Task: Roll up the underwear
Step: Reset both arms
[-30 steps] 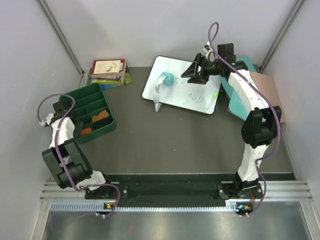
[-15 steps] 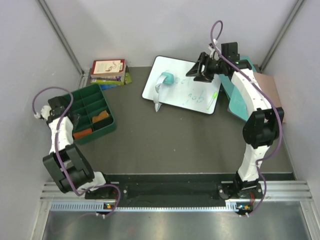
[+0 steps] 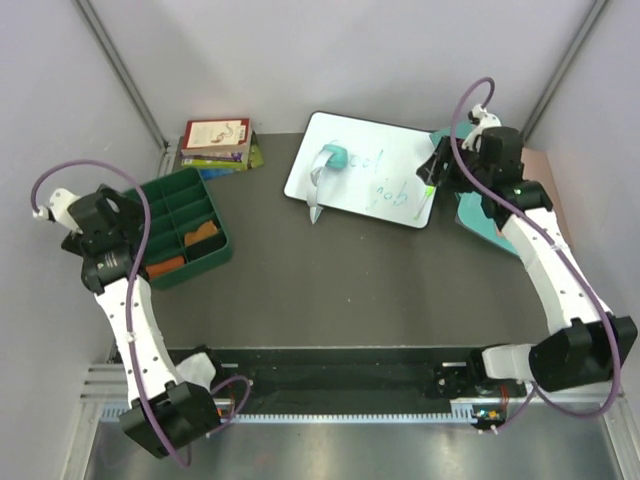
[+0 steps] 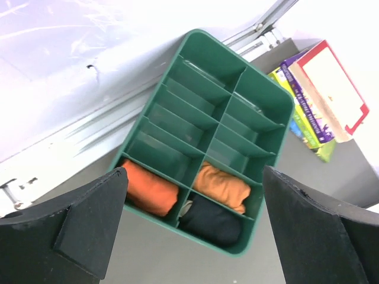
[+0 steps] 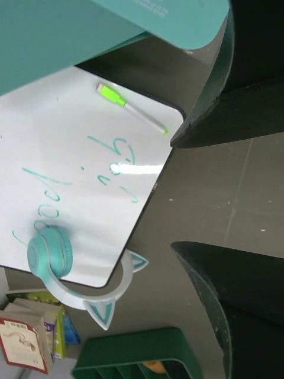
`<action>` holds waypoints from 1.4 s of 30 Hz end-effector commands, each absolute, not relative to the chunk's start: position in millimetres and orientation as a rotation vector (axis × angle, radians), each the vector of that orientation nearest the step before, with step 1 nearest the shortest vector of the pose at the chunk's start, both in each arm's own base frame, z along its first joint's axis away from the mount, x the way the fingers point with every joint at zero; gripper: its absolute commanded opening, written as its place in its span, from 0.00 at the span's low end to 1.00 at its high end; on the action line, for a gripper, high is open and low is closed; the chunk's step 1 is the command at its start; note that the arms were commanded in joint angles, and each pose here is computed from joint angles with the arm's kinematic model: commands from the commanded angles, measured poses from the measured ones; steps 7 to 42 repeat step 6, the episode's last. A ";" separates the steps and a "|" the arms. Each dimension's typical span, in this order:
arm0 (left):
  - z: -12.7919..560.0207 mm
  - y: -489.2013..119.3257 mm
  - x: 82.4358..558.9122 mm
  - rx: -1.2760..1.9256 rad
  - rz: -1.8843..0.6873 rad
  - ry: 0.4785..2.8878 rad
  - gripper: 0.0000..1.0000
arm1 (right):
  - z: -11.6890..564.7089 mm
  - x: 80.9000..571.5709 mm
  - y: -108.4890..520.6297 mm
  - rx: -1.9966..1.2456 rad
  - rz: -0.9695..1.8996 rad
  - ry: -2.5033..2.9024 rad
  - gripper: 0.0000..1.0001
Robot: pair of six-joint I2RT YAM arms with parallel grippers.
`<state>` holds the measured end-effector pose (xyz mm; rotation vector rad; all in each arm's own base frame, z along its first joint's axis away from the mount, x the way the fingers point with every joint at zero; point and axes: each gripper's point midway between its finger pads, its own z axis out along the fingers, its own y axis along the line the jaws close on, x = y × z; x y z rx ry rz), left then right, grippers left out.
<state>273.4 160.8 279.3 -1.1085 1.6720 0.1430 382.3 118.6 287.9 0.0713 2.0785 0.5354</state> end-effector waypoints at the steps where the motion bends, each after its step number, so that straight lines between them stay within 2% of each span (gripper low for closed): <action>1: 292.3 163.9 263.8 -1.040 0.222 1.690 0.99 | 292.0 381.5 87.1 0.151 0.380 1.983 0.64; 6: 310.2 161.6 262.4 -0.972 0.226 1.642 0.99 | 277.5 366.0 81.4 0.176 0.364 1.986 0.64; 42: 310.2 161.6 262.4 -0.972 0.226 1.642 0.99 | 277.5 366.0 81.4 0.176 0.364 1.986 0.64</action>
